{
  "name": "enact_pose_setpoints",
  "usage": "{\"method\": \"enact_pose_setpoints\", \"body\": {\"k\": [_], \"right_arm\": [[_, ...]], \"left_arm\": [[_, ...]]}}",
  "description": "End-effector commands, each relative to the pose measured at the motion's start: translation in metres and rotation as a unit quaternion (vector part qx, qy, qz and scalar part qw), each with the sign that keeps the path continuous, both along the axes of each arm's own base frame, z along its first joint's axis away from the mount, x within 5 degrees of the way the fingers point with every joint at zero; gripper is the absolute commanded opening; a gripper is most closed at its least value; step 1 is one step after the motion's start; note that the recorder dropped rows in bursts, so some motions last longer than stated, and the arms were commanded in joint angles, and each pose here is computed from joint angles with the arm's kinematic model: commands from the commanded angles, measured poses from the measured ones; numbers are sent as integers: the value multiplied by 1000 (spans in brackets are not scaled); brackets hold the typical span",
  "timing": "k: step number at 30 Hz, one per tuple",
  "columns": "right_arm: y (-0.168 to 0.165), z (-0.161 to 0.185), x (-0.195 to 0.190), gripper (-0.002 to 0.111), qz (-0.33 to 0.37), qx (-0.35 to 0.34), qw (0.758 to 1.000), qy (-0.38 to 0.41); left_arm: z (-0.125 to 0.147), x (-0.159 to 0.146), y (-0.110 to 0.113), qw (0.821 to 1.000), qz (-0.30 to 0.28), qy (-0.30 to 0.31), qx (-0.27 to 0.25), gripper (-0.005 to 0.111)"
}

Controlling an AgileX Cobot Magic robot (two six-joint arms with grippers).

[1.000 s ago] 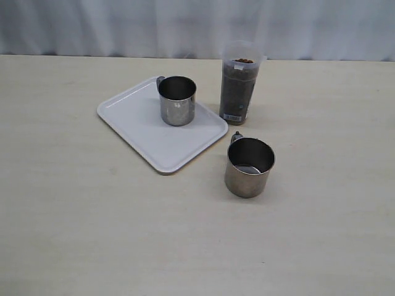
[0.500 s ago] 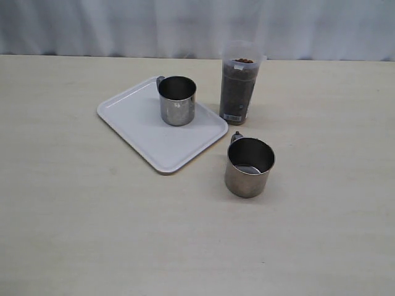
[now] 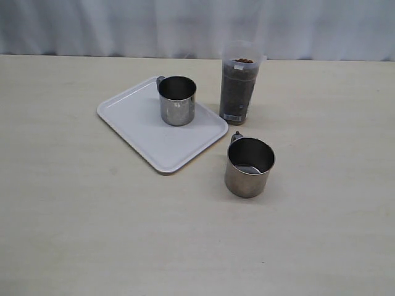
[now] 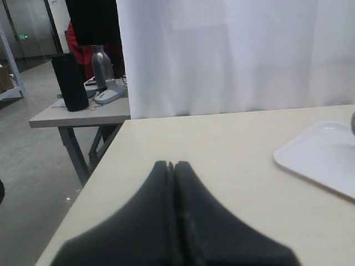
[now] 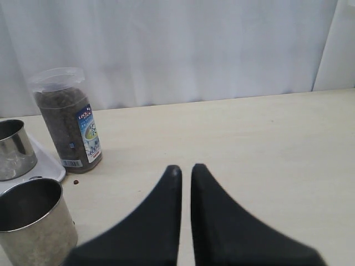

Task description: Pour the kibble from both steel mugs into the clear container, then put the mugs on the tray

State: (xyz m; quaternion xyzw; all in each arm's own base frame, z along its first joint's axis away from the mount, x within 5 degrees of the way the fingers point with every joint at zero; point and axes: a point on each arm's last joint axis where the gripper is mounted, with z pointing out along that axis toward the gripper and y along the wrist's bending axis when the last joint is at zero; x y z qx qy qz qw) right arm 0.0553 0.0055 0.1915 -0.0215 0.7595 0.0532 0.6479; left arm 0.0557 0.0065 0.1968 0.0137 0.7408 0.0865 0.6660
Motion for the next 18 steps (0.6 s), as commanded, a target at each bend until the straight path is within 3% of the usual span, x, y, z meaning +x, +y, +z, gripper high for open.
{"method": "enact_pose_setpoints", "body": {"k": [1,18], "right_arm": [[0,0,0,5,2,1,1000,-2],[0,0,0,5,2,1,1000,-2]], "left_arm": [[-1,0,-1,998,4,-6,-69,0],[-1,0,0,997,6,-7,-74,0]]}}
